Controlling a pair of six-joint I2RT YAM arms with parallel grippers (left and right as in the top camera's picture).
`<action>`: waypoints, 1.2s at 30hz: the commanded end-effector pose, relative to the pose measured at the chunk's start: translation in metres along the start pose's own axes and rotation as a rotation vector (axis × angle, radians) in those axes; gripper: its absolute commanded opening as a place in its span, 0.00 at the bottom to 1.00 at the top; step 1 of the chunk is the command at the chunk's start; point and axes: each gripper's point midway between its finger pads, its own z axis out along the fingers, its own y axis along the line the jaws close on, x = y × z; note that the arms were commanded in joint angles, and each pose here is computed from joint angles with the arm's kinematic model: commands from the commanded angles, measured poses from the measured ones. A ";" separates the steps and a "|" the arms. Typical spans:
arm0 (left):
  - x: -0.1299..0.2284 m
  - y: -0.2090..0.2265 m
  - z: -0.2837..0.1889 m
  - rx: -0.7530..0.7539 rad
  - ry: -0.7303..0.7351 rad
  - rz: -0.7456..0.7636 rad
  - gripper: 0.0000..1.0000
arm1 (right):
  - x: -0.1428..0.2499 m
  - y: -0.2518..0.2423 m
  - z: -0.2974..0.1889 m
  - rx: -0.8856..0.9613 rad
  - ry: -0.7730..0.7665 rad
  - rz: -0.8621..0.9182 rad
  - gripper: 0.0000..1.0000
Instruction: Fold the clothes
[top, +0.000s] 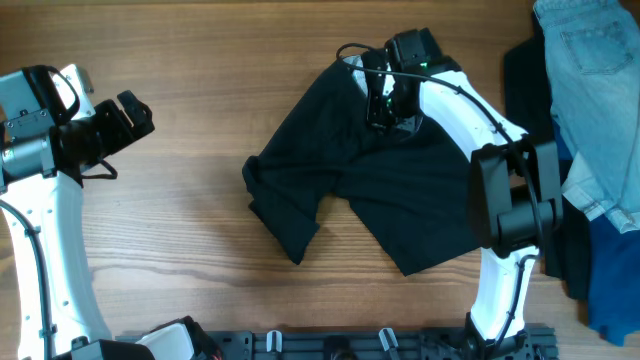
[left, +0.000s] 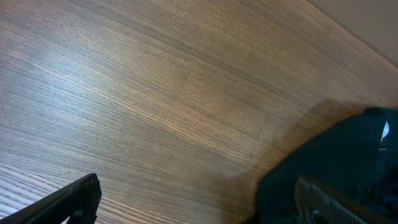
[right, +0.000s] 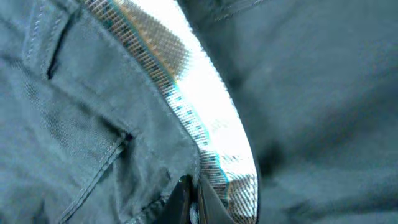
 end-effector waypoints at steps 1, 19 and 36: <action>-0.006 -0.005 -0.006 0.025 -0.018 -0.003 1.00 | 0.007 0.022 0.003 -0.060 0.024 -0.077 0.04; -0.011 -0.014 -0.006 0.074 -0.034 0.005 1.00 | -0.085 0.256 -0.097 -0.490 -0.723 -0.328 0.04; -0.009 -0.014 -0.006 0.072 -0.027 0.007 1.00 | -0.031 0.021 -0.050 0.047 -0.150 0.081 0.96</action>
